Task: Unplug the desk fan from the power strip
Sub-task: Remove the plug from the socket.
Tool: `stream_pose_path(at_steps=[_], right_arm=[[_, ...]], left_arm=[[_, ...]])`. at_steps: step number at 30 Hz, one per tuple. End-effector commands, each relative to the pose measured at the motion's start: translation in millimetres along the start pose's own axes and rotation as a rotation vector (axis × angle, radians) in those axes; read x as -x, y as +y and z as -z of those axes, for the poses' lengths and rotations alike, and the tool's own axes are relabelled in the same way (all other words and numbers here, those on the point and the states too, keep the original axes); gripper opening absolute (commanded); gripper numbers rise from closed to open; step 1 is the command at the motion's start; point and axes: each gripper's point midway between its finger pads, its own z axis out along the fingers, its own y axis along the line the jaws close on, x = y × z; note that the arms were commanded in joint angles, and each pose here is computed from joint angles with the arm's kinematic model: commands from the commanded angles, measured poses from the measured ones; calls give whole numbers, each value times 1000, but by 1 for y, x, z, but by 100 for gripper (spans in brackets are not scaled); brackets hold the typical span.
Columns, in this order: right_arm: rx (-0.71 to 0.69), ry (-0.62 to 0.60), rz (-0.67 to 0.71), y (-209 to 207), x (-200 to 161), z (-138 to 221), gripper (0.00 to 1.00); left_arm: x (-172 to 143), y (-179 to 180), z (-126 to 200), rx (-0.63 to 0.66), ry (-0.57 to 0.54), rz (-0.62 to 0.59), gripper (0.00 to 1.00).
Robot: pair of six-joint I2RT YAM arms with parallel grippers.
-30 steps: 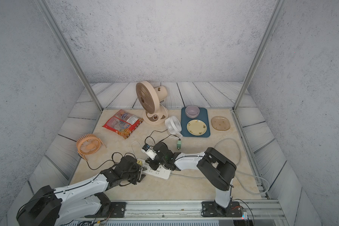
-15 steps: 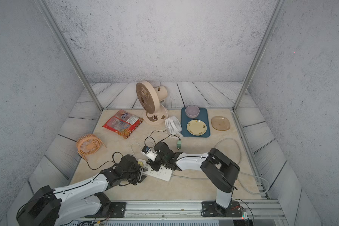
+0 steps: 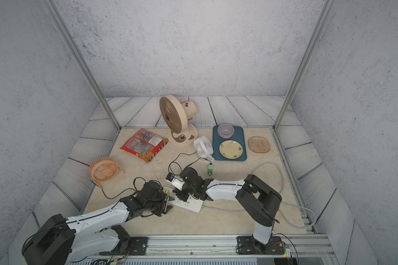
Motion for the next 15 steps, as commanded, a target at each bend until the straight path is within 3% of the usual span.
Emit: stream_pose_path(at_steps=[1,9,15], right_arm=[[-15,-178,137,5,66,31,0],[51,-302,-80,7,82,37,0],[-36,-187,109,7,73,34,0]], left_arm=[[46,116,7,406,-182,118,41],[47,121,8,430,-194,168,41],[47,125,10,448,-198,179,41]])
